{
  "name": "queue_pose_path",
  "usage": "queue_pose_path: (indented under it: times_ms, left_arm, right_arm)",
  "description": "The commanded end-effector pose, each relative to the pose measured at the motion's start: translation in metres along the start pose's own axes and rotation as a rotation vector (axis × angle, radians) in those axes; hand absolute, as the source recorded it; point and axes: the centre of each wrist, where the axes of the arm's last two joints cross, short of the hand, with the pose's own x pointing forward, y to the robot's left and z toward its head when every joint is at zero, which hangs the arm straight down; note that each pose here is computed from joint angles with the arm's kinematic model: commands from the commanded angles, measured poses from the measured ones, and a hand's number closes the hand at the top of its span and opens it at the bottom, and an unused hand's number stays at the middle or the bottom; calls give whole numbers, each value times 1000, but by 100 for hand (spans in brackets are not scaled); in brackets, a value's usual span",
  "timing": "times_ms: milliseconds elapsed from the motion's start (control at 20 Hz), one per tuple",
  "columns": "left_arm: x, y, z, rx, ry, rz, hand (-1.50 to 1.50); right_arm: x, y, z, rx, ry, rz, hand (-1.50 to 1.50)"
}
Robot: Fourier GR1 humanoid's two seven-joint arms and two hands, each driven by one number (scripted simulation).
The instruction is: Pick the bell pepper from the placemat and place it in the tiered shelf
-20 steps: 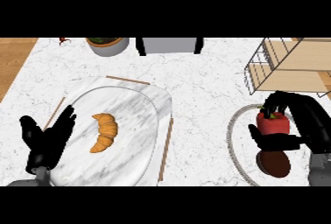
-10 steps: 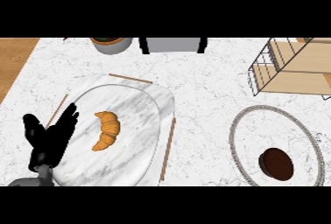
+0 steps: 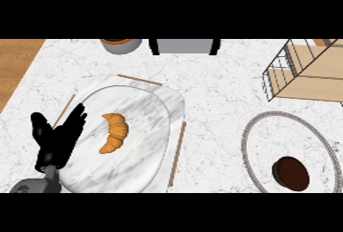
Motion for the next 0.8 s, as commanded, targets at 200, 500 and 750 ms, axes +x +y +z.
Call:
queue_pose_path:
  times_ms: [200, 500, 750]
  left_arm:
    - [-14, -6, -4, -11, 46, 9, 0]
    - [-20, -6, -1, -17, 54, -20, 0]
    - [-5, 5, -7, -11, 43, -8, 0]
  right_arm:
    - [-32, -55, -46, -33, 32, 4, 150]
    - [-28, -28, -83, 61, 4, 58, 150]
    - [-52, -9, -100, 71, -16, 114, 150]
